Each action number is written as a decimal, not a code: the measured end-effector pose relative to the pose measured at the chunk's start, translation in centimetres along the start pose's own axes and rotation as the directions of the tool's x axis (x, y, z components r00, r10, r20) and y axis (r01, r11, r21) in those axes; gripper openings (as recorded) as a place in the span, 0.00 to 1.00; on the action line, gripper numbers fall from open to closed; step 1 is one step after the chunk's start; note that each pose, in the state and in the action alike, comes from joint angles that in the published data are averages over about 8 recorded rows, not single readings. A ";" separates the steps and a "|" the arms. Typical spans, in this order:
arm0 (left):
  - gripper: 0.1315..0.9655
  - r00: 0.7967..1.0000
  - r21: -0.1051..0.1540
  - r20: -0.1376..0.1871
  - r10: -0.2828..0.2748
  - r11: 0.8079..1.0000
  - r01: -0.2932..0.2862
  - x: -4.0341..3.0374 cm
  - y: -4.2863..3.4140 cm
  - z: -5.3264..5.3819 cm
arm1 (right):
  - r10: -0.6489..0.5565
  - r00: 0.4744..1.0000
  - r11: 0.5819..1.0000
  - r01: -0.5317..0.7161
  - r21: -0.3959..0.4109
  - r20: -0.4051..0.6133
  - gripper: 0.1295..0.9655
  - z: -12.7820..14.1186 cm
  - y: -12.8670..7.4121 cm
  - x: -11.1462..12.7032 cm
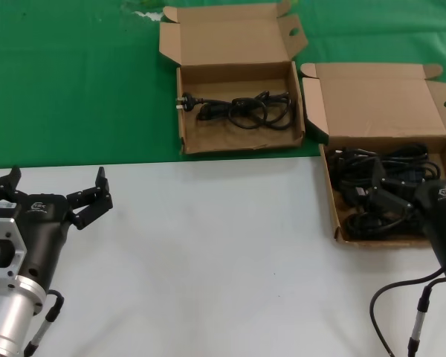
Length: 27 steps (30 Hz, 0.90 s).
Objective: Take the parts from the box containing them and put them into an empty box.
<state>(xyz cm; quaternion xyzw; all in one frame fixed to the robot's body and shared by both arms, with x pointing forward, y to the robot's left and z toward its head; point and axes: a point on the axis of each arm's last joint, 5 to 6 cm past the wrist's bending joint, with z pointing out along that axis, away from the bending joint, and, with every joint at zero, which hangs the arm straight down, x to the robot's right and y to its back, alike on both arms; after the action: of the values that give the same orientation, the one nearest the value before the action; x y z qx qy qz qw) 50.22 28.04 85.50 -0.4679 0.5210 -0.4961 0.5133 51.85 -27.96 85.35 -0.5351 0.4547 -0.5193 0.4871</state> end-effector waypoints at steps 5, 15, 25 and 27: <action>1.00 1.000 0.000 0.000 0.000 1.000 0.000 0.00 0.00 0.0 | 0.000 1.000 1.000 0.000 0.000 0.000 1.00 0.0 0.0 0.0; 1.00 1.000 0.000 0.000 0.000 1.000 0.000 0.00 0.00 0.0 | 0.000 1.000 1.000 0.000 0.000 0.000 1.00 0.0 0.0 0.0; 1.00 1.000 0.000 0.000 0.000 1.000 0.000 0.00 0.00 0.0 | 0.000 1.000 1.000 0.000 0.000 0.000 1.00 0.0 0.0 0.0; 1.00 1.000 0.000 0.000 0.000 1.000 0.000 0.00 0.00 0.0 | 0.000 1.000 1.000 0.000 0.000 0.000 1.00 0.0 0.0 0.0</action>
<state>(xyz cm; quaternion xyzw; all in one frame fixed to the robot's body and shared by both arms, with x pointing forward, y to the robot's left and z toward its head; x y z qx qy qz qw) 50.22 28.04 85.50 -0.4679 0.5210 -0.4961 0.5133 51.85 -27.96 85.35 -0.5351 0.4547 -0.5193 0.4871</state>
